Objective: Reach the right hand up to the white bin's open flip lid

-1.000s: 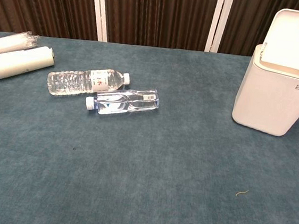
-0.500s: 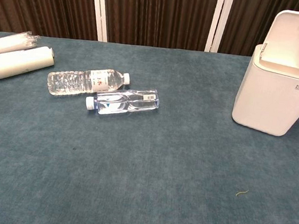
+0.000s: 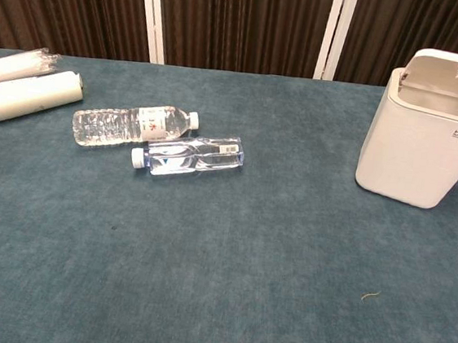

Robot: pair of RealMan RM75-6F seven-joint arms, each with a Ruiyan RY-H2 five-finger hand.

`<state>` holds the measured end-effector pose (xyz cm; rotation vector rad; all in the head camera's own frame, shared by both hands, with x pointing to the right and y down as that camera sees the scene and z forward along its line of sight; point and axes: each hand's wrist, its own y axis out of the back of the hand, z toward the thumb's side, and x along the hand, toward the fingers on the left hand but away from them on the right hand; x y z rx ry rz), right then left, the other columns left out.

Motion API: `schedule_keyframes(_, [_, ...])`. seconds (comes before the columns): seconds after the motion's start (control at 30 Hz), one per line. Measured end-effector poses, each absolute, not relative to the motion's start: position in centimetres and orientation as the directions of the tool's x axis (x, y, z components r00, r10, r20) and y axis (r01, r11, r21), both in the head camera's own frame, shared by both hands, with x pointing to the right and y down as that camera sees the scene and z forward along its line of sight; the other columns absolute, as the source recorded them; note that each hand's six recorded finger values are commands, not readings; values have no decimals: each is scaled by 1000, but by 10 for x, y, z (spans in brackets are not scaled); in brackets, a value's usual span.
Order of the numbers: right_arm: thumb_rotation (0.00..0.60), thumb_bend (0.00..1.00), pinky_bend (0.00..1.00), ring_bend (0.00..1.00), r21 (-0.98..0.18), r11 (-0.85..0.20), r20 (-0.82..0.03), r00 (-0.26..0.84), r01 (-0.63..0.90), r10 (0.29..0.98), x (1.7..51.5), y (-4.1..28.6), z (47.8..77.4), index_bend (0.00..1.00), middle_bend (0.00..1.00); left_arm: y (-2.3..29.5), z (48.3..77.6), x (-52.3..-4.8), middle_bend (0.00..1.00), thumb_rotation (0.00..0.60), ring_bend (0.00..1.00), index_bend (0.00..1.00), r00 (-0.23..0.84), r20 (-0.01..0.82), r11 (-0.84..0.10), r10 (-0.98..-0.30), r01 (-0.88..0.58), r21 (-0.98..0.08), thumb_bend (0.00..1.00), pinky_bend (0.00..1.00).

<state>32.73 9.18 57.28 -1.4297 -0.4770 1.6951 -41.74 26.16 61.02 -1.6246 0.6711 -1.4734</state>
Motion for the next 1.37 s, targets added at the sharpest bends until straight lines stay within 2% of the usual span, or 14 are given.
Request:
schedule_keyframes(0.17, [600,821,1000,1000,-724,-574,-629,26,-382,777,327,104,583,248,1000,261,611,-417,0,600,0,0,174,539,-522,-824,139,-842,470,58])
schedule_keyframes(0.43, [600,822,1000,1000,-671,-596,-682,53,-441,729,332,135,619,254,1000,262,611,-417,0,600,0,0,178,540,-522,-823,138,-842,470,58])
schedule_keyframes(0.6, [600,821,1000,999,-728,-539,-625,86,-424,776,330,133,609,146,1000,261,610,-417,0,600,0,0,176,536,-519,-826,133,-844,471,58])
schedule_keyframes(0.67, [600,804,961,934,-767,-500,-582,107,-403,806,328,130,601,78,982,261,609,-418,0,600,0,0,175,534,-518,-827,131,-845,470,58])
schedule_keyframes(0.73, [600,765,817,757,-816,-445,-522,139,-368,842,326,129,588,12,849,261,609,-417,0,600,0,0,177,534,-518,-827,130,-845,471,58])
schedule_keyframes(0.8, [600,716,643,545,-863,-384,-455,174,-329,873,325,130,573,0,613,261,608,-417,0,600,0,0,180,532,-517,-827,130,-846,471,58])
schedule_keyframes(0.9, [600,651,438,258,-912,-311,-371,213,-269,904,329,140,552,0,312,262,607,-416,0,600,0,0,184,526,-511,-830,127,-850,471,58])
schedule_keyframes(0.93, [600,633,381,203,-921,-299,-355,222,-251,908,331,146,547,0,256,262,605,-415,0,600,0,0,186,522,-507,-832,125,-853,472,58])
schedule_keyframes(1.0, [600,565,188,58,-933,-287,-336,240,-217,911,339,163,538,0,94,261,603,-414,0,600,0,0,195,511,-496,-837,121,-860,471,57])
schedule_keyframes(1.03, [600,537,103,18,-936,-287,-333,245,-204,911,344,172,536,0,38,261,601,-412,0,600,0,0,204,500,-486,-842,116,-866,470,56])
schedule_keyframes(1.1, [600,487,10,0,-940,-291,-329,252,-178,910,357,191,534,0,0,262,597,-410,0,600,0,0,221,481,-469,-849,106,-877,470,49])
schedule_keyframes(1.23, [600,442,0,0,-934,-306,-345,235,-186,909,387,221,542,0,0,263,590,-408,0,600,0,0,248,448,-440,-859,87,-894,469,36])
schedule_keyframes(1.37, [600,434,0,0,-933,-290,-342,279,-212,897,394,235,548,0,0,263,589,-412,0,600,0,0,236,451,-446,-861,79,-892,470,36])
